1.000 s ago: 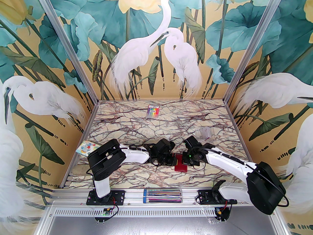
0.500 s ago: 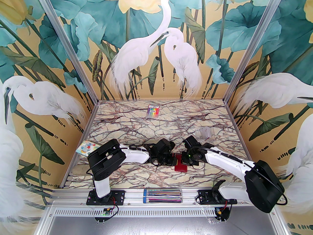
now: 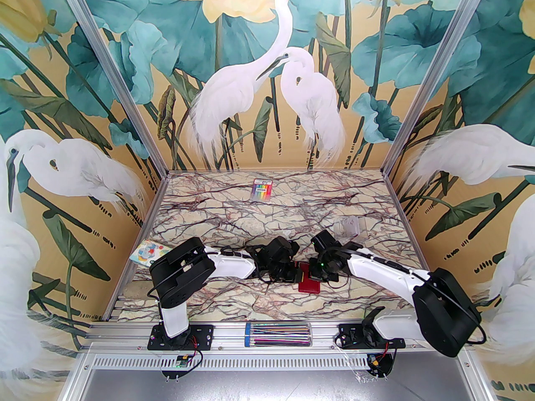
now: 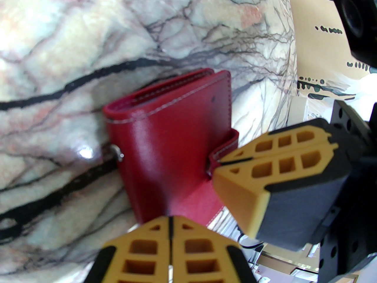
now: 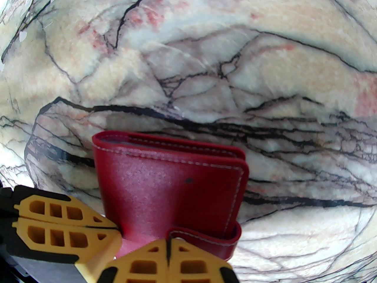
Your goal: Put the credit cards into the card holder
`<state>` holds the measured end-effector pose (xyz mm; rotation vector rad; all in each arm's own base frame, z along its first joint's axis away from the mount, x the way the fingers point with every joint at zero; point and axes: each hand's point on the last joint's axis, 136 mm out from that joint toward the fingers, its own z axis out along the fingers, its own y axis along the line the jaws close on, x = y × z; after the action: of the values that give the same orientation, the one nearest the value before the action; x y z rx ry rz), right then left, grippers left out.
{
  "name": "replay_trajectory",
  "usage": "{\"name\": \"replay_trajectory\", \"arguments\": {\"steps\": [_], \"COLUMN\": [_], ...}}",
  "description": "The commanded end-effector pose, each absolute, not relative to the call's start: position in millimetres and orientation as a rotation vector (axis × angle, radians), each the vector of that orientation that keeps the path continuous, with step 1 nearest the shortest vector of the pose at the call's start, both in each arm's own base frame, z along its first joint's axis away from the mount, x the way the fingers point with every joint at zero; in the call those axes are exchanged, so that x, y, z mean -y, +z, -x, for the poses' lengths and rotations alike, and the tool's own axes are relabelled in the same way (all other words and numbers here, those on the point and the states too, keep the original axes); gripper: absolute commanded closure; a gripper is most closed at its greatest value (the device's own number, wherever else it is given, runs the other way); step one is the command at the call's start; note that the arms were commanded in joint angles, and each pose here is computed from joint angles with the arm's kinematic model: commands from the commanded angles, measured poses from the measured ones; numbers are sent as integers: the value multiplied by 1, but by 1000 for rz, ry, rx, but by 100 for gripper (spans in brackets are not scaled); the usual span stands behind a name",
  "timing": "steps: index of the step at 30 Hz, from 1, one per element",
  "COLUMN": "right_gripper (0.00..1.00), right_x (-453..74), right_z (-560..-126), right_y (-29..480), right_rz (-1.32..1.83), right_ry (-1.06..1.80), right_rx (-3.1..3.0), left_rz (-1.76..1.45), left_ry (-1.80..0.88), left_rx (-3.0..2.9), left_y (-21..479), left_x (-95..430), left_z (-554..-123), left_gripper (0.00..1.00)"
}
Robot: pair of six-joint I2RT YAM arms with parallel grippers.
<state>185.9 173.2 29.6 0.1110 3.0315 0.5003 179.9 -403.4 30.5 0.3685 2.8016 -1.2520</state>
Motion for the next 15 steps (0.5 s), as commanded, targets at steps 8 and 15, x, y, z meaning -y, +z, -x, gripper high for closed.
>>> {"name": "replay_trajectory", "arguments": {"steps": [8, 15], "right_gripper": [100, 75], "right_x": [-163, -174], "right_z": [-177, -201], "right_y": [11, 63], "right_rz": [-126, -68], "right_ry": [414, 535], "right_rx": [-3089, -2896], "left_rz": [-386, -392], "left_ry": [-1222, -1175], "left_rx": [-2820, -2714], "left_y": [19, 48], "left_x": [402, 393], "left_z": [-177, -188], "left_gripper": [95, 76]}}
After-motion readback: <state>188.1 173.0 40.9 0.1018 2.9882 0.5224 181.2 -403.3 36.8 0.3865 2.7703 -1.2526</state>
